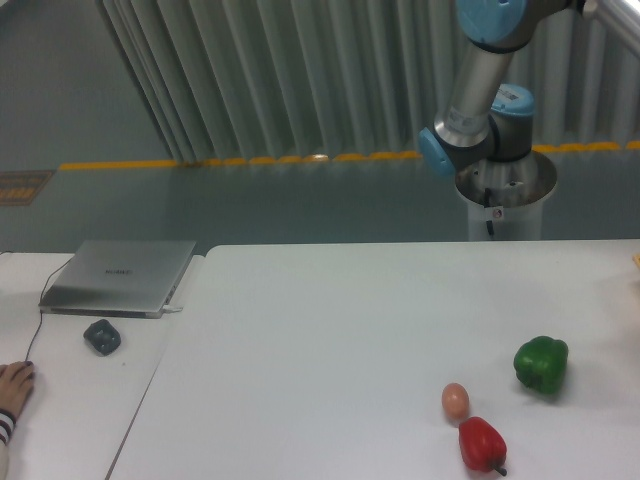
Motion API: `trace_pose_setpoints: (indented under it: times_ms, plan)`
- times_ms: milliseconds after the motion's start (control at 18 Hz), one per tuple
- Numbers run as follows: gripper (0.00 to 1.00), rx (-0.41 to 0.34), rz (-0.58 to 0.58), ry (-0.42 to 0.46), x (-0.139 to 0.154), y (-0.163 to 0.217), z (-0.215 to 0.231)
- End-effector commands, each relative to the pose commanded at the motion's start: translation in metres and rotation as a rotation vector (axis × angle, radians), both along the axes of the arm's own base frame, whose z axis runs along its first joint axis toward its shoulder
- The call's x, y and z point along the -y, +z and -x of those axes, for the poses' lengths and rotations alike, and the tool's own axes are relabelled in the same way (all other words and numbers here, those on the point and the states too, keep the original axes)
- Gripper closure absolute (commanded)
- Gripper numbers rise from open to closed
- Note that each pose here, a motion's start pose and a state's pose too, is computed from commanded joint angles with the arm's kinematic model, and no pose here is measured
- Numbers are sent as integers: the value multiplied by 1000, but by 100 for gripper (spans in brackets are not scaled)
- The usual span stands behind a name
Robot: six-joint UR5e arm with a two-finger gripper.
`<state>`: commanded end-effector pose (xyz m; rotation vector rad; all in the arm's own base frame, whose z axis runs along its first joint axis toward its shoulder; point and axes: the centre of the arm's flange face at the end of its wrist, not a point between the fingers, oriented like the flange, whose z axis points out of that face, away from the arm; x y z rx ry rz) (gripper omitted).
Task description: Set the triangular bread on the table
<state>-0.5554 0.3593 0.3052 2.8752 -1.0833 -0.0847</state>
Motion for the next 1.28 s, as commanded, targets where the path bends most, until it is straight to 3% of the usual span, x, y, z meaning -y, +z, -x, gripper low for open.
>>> trace_pose_setpoints:
  times_ms: [222, 389, 611, 722, 1111, 1278]
  plan:
    - [0, 0, -1, 26, 0, 0, 0]
    - [17, 1, 0, 35, -1, -1, 1]
    - [32, -3, -1, 58, -2, 1, 1]
    - [47, -1, -1, 72, -4, 0, 0]
    - [65, 13, 2, 96, -6, 9, 2]
    - [67, 14, 3, 96, -5, 11, 3]
